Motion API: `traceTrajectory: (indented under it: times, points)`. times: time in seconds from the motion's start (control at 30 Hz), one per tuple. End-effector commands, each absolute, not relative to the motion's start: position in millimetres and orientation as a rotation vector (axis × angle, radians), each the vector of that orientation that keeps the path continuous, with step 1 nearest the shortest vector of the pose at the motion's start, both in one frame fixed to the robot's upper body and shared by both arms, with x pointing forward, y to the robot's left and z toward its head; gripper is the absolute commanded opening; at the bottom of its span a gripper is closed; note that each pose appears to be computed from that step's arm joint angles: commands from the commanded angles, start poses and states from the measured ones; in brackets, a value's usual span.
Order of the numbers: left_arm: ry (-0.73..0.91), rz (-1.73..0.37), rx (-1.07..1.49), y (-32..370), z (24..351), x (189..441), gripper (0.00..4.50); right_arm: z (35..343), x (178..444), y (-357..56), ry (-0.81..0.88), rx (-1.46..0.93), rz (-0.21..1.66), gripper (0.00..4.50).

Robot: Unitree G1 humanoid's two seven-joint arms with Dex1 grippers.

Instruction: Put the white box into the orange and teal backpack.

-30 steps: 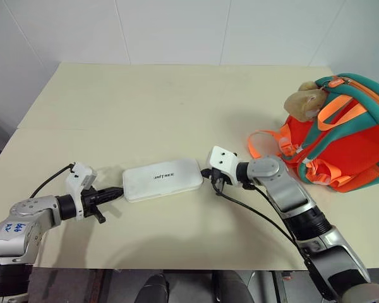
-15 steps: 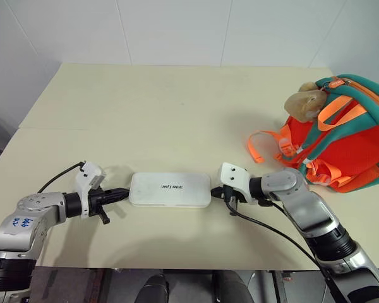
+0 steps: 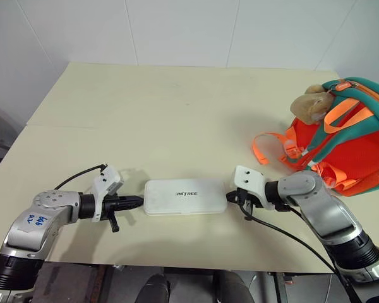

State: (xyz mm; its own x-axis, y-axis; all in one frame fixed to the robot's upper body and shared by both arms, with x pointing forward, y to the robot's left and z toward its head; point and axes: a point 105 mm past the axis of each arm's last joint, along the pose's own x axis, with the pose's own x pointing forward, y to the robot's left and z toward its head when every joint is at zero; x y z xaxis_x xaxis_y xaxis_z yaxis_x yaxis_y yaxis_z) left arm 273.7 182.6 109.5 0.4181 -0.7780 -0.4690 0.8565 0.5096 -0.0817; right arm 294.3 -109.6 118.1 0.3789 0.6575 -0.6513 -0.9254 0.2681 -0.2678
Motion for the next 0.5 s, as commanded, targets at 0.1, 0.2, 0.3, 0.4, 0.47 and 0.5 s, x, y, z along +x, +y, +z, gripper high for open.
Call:
traceTrajectory:
  times: [0.1, 0.2, 0.3, 0.4, 0.47, 0.5]
  points:
    - [0.47, -1.277, 0.162, 138.4, 105.4, 251.1, 0.0, 125.0, 261.9, -71.0, 0.376, -0.641, 1.343, 0.12]
    - [0.471, -1.277, 0.163, 138.3, 104.3, 252.1, 0.0, 125.0, 259.8, -70.1, 0.384, -0.633, 1.352, 0.12]
    - [0.471, -1.273, 0.164, 138.3, 101.8, 254.8, 0.0, 123.8, 259.1, -70.5, 0.402, -0.618, 1.353, 0.12]
    - [0.473, -1.273, 0.168, 137.8, 100.0, 255.5, 0.0, 121.7, 260.5, -71.8, 0.413, -0.618, 1.347, 0.12]
    - [0.474, -1.271, 0.168, 138.0, 100.0, 255.6, 0.0, 120.8, 262.9, -73.6, 0.42, -0.621, 1.335, 0.12]
    - [0.478, -1.266, 0.168, 139.2, 100.1, 255.6, 0.0, 120.0, 264.9, -76.0, 0.429, -0.621, 1.321, 0.12]
